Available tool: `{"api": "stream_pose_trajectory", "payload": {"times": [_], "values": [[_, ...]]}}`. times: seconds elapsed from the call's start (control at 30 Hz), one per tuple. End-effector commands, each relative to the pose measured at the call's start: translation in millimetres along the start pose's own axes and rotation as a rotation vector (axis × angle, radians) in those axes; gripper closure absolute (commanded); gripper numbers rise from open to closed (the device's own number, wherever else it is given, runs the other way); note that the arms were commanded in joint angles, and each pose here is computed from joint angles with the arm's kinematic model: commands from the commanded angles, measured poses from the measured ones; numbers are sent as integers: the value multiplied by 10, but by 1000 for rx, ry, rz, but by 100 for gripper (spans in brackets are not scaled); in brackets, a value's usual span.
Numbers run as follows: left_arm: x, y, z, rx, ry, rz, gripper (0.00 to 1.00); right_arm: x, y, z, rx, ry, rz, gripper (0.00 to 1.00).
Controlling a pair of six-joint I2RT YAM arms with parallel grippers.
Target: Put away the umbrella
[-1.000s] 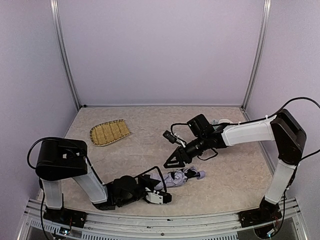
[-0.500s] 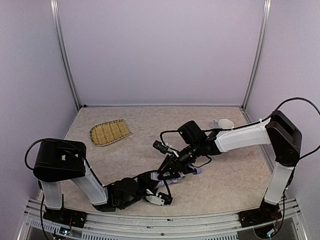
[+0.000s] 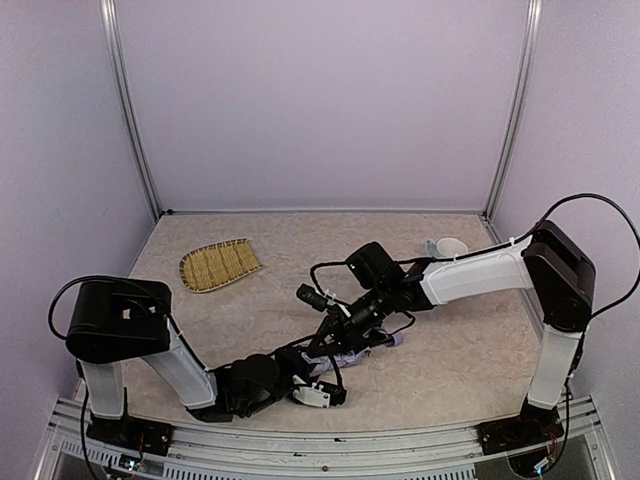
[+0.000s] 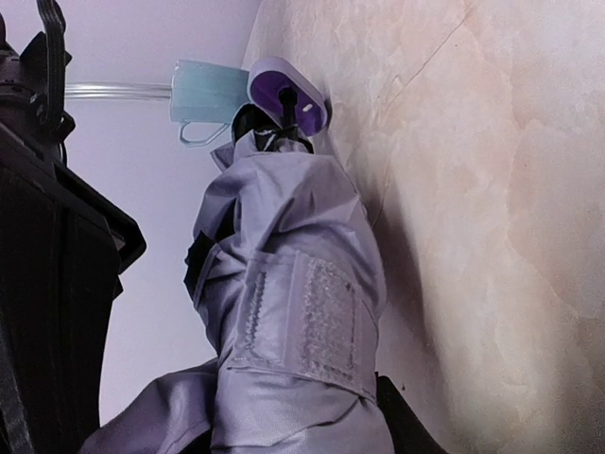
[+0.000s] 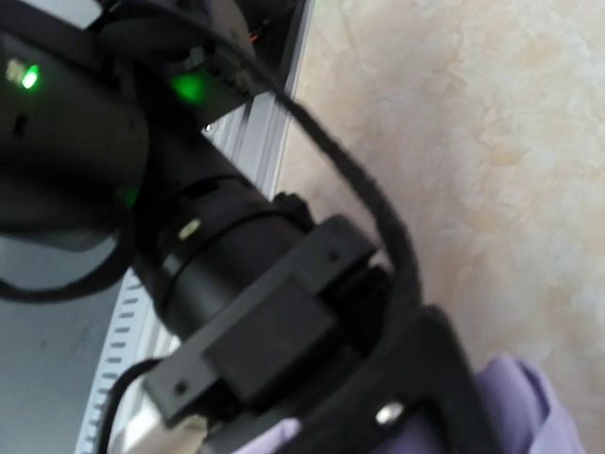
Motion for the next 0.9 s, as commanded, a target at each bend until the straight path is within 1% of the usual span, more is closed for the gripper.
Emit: {"api": "stream_pose_trajectory", "payload": {"times": [0.0, 0.2, 0.37, 0.57, 0.6, 0.67, 0.7, 0.8, 0.87], "values": [[29, -134, -182, 76, -132, 10, 100, 59, -123, 189, 7, 43, 28, 100], [61, -199, -111, 267, -175, -70, 100, 140, -293, 345, -6, 69, 38, 100], [94, -304, -82, 359, -208, -106, 100, 173, -625, 340, -77, -25, 108, 100], [43, -388, -93, 444, -246, -116, 100, 245, -828, 371, -94, -151, 130, 99], [26, -404, -101, 455, -247, -106, 100, 259, -846, 378, -89, -178, 133, 94], [7, -417, -107, 462, -244, -91, 100, 313, -841, 403, -73, -229, 123, 90], [3, -418, -105, 469, -241, -90, 100, 337, -826, 431, -59, -236, 111, 85], [0, -436, -78, 483, -216, -80, 100, 389, -783, 509, -53, -221, 61, 73], [-18, -463, -53, 477, -178, -49, 100, 394, -768, 531, -67, -212, 43, 65]]}}
Point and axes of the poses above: each gripper's point midway between its finger pads, its own x axis back along the fingers, its own z axis along the line the jaws close on, y = z × x, the point moved 8 cm from there along x, back along the fingers, and after that the axes turned 2 degrees about -x, right-handed, at the moved point
